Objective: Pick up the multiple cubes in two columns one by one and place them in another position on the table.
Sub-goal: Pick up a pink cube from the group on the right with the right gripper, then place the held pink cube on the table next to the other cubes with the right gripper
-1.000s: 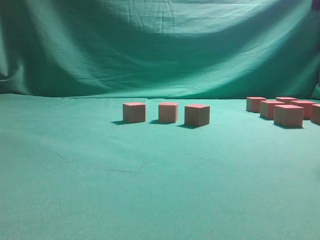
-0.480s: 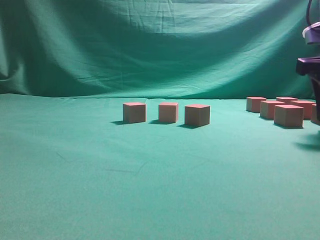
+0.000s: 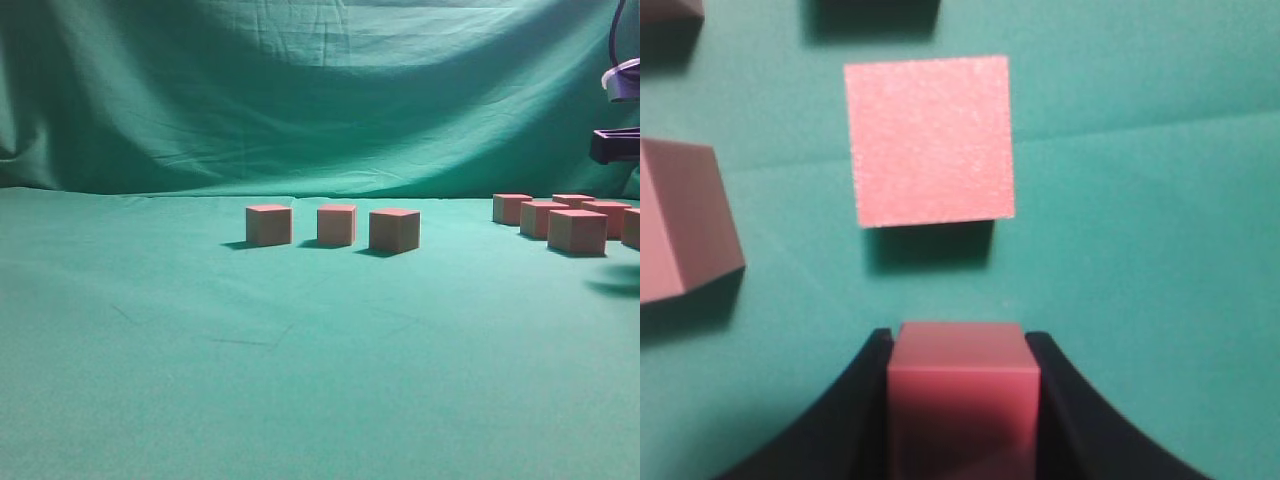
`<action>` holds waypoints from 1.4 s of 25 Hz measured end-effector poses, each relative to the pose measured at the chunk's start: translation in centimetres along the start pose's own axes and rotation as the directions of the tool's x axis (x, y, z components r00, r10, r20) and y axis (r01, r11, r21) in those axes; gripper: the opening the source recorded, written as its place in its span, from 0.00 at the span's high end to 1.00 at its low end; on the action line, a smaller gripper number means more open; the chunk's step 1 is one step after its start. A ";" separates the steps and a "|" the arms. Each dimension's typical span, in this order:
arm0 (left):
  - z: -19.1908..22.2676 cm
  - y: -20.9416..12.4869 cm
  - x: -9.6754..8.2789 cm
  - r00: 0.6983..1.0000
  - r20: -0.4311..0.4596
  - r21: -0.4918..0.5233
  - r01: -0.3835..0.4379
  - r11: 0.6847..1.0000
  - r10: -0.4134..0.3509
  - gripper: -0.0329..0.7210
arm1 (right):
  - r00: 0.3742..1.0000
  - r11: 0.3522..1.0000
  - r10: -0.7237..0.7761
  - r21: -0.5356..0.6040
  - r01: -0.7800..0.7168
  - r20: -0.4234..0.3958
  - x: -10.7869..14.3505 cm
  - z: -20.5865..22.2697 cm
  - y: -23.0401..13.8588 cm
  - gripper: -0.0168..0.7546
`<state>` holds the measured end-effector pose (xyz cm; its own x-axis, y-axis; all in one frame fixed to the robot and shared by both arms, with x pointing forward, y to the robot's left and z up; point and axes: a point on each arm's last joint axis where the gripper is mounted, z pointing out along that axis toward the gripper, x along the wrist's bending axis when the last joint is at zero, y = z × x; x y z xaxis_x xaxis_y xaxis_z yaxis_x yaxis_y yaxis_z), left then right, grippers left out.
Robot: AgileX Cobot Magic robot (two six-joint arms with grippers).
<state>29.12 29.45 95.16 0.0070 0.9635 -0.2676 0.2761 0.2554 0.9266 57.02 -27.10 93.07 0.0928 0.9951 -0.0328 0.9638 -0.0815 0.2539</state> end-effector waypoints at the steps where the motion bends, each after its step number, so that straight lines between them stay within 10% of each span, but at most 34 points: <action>1: 0.0 0.0 0.0 1.000 0.000 0.000 0.000 1.000 0.000 0.96 | 1.000 1.000 0.001 0.011 -0.001 0.004 0.0 -0.1 0.0 0.64; 9: 0.0 0.0 0.0 1.000 0.000 0.000 0.000 1.000 0.000 0.96 | 0.996 0.996 -0.090 -0.020 0.090 -0.008 3.4 -6.9 0.9 0.64; 23: 0.0 0.0 0.0 1.000 0.000 0.000 0.000 1.000 0.000 0.96 | 0.827 0.838 -0.544 -0.136 0.528 -0.143 22.0 -12.8 -3.7 0.64; 35: 0.0 0.0 0.0 1.000 0.000 0.000 0.000 1.000 0.000 0.96 | 0.922 0.934 -0.356 -0.041 0.354 -0.154 30.3 -7.8 -1.9 0.64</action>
<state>29.12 29.45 95.16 0.0070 0.9635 -0.2676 0.2761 0.2554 0.9266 56.00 3.65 99.15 -0.2964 0.9547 0.0280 0.9230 0.2788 0.2651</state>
